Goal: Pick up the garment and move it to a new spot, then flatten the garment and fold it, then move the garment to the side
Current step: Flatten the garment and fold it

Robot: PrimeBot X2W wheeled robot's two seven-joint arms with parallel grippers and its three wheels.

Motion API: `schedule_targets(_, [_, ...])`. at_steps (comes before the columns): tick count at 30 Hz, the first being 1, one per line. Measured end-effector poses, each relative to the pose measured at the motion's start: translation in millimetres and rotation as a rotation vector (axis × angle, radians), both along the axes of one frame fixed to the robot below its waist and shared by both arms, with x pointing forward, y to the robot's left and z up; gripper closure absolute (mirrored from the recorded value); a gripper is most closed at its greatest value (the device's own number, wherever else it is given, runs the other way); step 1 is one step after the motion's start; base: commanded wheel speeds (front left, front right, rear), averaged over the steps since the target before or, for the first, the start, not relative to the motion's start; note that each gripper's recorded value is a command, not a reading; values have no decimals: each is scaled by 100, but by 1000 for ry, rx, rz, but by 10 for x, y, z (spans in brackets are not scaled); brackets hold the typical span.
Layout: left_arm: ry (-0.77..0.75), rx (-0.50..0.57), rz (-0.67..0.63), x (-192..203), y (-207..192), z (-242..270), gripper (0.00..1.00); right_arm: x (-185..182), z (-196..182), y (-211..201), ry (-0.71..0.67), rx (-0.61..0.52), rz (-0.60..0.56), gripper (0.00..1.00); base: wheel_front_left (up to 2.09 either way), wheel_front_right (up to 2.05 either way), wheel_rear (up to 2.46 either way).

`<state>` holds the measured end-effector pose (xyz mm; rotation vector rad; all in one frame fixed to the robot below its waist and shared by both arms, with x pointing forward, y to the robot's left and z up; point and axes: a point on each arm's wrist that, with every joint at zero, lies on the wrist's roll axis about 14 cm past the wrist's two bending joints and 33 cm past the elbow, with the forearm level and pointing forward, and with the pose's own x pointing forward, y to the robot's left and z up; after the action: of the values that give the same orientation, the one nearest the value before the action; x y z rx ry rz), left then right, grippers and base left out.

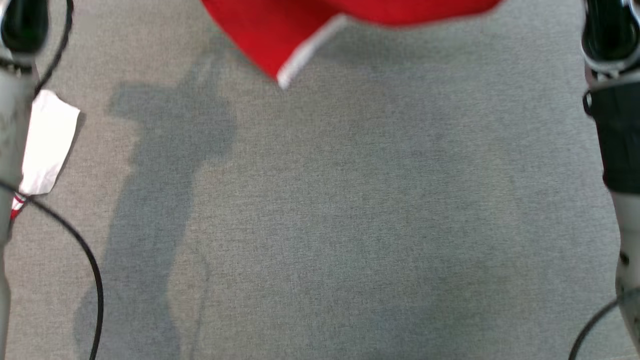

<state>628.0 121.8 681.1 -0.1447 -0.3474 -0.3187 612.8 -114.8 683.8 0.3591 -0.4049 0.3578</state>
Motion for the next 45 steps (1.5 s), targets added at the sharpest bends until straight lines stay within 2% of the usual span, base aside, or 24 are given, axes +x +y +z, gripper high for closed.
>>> schedule_targets(7, [13, -18, 18, 286, 16, 4, 100, 304, 52, 95, 25, 24, -22, 100, 0, 0, 0])
schedule_targets(12, [89, -13, 8, 371, -35, -391, 100, 420, -416, 210, 139, -31, -5, 100, 0, 0, 0])
schedule_targets(15, [183, -16, 13, 325, -9, -861, 100, 378, -877, 291, 229, -82, 22, 100, 0, 0, 0])
schedule_targets(18, [310, -31, 16, 144, 13, -1445, 100, 193, -1437, 364, 343, -125, 62, 100, 0, 0, 0])
schedule_targets(21, [352, -58, 23, -52, 68, -1708, 100, -41, -1827, 364, 430, -112, 92, 100, 0, 0, 0])
schedule_targets(28, [442, -62, 28, -759, 139, -2238, 100, -792, -2391, 407, 590, -10, 163, 100, 0, 0, 0])
schedule_targets(29, [442, -62, 28, -759, 139, -2238, 100, -792, -2391, 407, 590, -10, 163, 100, 0, 0, 0])
schedule_targets(32, [468, -90, 63, -1057, 236, -2340, 100, -1119, -2540, 419, 643, -9, 199, 100, 0, 0, 0])
schedule_targets(35, [452, -102, 86, -1295, 303, -2290, 100, -1303, -2507, 371, 647, 4, 214, 100, 0, 0, 0])
schedule_targets(39, [538, -105, 112, -1725, 340, -2458, 100, -1625, -2578, 331, 683, -28, 245, 100, 0, 0, 0])
schedule_targets(45, [623, -82, 122, -2181, 364, -2400, 100, -1934, -2611, 143, 714, -36, 228, 100, 0, 0, 0])
